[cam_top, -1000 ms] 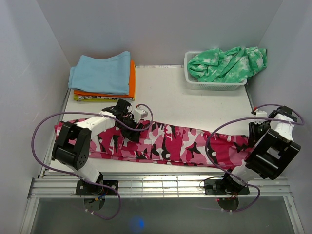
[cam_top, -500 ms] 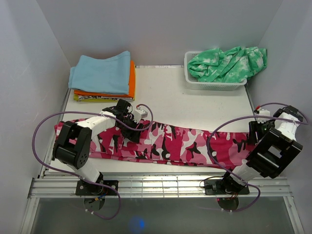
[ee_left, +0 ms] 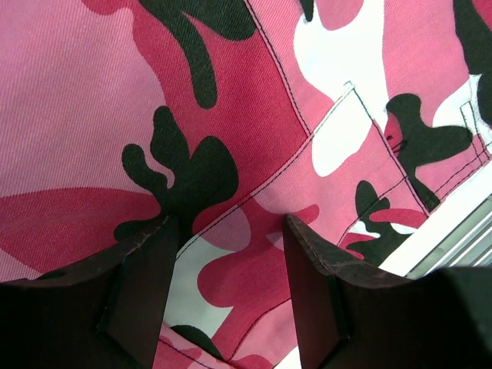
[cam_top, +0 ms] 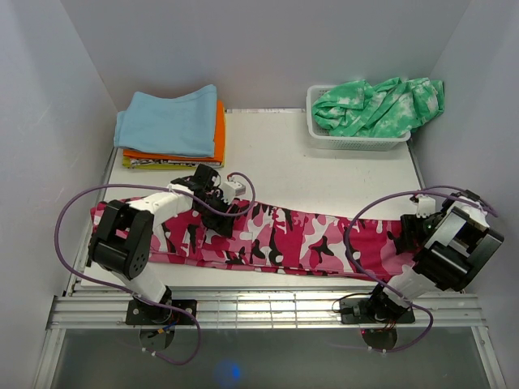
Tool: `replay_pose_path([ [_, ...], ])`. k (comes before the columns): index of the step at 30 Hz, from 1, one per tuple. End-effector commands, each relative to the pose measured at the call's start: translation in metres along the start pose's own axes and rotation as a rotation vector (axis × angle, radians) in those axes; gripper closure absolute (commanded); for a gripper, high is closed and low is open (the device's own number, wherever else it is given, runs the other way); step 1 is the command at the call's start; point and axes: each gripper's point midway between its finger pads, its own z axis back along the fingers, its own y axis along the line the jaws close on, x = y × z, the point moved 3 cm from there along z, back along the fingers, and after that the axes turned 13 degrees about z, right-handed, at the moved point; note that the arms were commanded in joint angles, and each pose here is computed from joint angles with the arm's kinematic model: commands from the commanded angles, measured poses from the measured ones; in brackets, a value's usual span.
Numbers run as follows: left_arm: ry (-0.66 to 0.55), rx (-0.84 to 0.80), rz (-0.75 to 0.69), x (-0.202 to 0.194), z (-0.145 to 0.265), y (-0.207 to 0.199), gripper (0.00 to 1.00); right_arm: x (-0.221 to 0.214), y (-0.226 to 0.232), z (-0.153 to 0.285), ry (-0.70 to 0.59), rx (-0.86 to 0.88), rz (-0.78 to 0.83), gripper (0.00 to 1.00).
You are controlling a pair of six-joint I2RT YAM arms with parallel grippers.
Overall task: Fold and stack the trousers
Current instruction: Fold the trousers
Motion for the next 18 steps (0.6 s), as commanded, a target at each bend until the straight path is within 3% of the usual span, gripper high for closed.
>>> replay_pose_path([
  [1, -0.033, -0.015, -0.006, 0.013, 0.004, -0.003, 0.32, 0.003, -0.010, -0.002, -0.026, -0.056, -0.004, 0.24],
  [4, -0.032, -0.020, -0.001, 0.013, 0.003, -0.004, 0.32, 0.003, -0.012, -0.001, -0.027, -0.079, -0.005, 0.19],
  [7, -0.034, -0.024, 0.000, 0.015, 0.002, -0.004, 0.32, 0.001, -0.010, -0.004, -0.017, -0.065, -0.017, 0.22],
  [10, -0.032, -0.024, 0.002, 0.016, 0.000, -0.003, 0.32, 0.000, -0.001, -0.008, -0.015, -0.001, -0.037, 0.38],
  [14, -0.030, -0.023, 0.003, 0.015, -0.001, -0.003, 0.32, 0.009, 0.004, -0.002, -0.041, 0.064, -0.061, 0.72],
  [16, -0.027, -0.025, 0.006, 0.014, -0.001, -0.003, 0.32, 0.013, 0.008, 0.005, -0.053, 0.083, -0.069, 0.82],
  [17, -0.030, -0.025, 0.006, 0.014, 0.000, -0.003, 0.32, 0.015, 0.008, 0.010, -0.060, 0.080, -0.067, 0.91],
  [18, -0.028, -0.026, 0.008, 0.014, -0.001, -0.003, 0.32, 0.020, 0.005, 0.016, -0.068, 0.070, -0.063, 0.92],
])
